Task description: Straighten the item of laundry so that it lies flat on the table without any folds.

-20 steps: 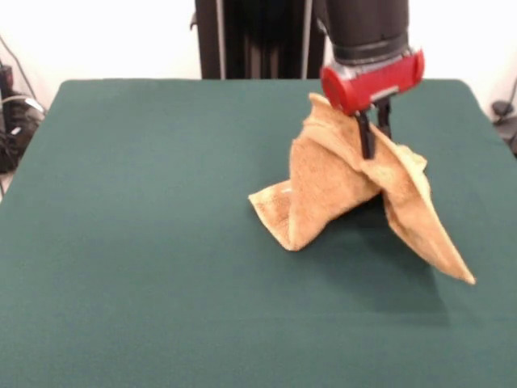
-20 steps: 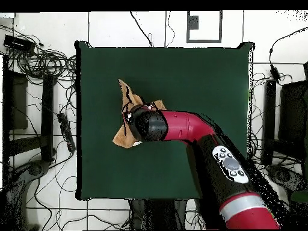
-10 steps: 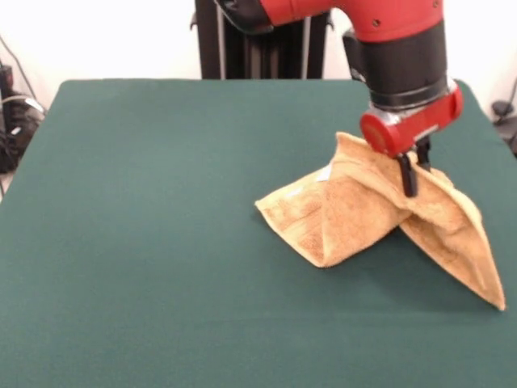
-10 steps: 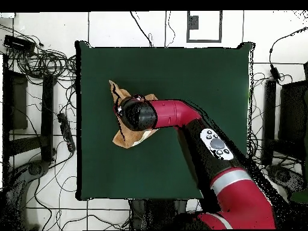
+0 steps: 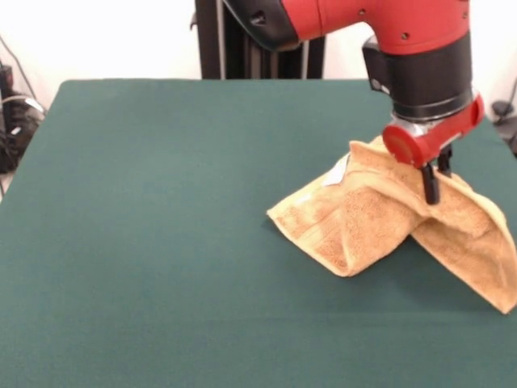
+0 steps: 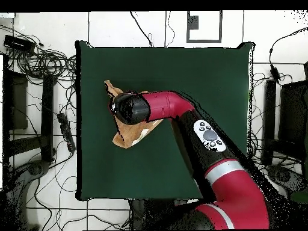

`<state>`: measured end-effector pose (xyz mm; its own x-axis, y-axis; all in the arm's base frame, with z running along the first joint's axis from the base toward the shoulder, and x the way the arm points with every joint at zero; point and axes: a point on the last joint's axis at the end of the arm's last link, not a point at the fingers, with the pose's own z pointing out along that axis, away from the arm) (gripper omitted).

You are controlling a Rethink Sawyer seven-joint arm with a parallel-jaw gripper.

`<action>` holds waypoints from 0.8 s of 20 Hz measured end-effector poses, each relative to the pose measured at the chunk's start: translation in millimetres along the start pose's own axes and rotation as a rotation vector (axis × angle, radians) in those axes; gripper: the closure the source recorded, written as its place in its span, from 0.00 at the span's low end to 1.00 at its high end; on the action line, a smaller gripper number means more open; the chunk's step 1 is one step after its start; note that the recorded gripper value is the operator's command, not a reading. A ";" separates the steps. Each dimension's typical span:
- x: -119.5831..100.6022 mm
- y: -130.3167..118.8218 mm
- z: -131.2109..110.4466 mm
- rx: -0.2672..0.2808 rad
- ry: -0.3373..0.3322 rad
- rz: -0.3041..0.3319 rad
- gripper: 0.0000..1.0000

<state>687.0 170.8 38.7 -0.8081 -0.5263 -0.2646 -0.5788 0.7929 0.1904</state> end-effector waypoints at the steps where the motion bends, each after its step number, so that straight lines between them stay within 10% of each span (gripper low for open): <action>1: -0.7 0.2 0.0 0.002 0.001 -0.004 1.00; 7: -8.0 5.3 -0.5 0.028 -0.001 -0.050 1.00; 8: -9.8 6.8 -0.9 0.033 -0.002 -0.060 0.00; 16: -29.6 19.7 -20.1 0.076 -0.019 -0.111 0.00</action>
<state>697.2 195.8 69.3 -0.7369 -0.6067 -0.2983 -0.6539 0.7515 0.0869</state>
